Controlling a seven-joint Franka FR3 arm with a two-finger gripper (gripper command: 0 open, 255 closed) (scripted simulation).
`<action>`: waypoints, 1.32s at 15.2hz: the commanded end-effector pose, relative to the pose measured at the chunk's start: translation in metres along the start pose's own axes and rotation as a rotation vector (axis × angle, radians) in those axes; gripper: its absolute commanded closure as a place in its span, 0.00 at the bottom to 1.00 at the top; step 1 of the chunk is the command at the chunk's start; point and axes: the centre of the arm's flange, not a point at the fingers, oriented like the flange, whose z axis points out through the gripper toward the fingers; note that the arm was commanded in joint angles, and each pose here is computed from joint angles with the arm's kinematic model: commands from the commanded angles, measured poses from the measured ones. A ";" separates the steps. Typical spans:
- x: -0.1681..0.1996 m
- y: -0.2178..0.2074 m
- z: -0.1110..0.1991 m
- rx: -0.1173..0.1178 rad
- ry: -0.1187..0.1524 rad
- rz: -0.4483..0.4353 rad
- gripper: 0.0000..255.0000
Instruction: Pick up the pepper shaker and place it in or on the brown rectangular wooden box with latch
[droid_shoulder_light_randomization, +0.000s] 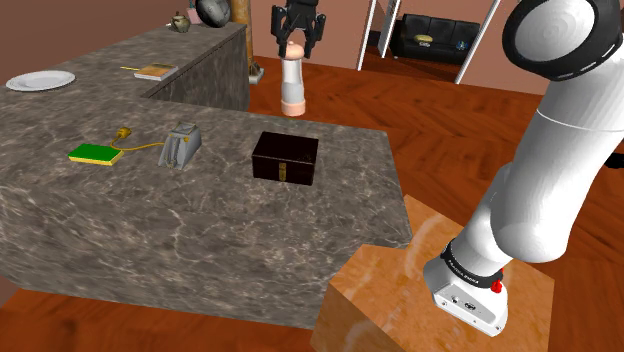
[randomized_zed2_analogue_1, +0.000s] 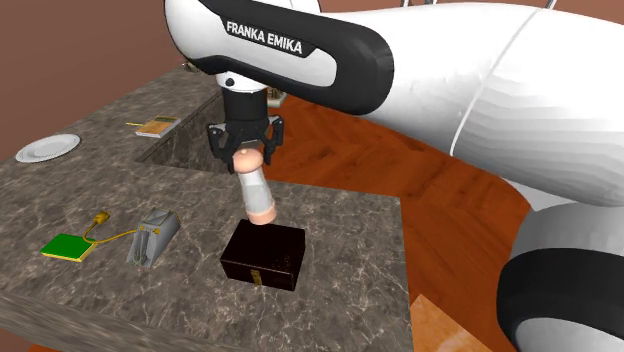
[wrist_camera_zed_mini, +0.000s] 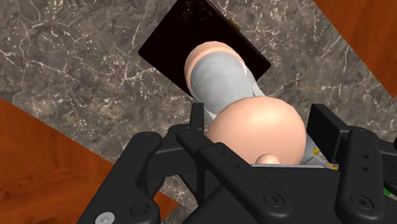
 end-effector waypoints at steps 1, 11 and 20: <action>-0.003 -0.004 0.006 0.000 0.000 0.001 1.00; -0.002 0.003 0.059 0.000 0.000 0.001 1.00; -0.001 0.008 0.106 0.000 0.000 0.001 1.00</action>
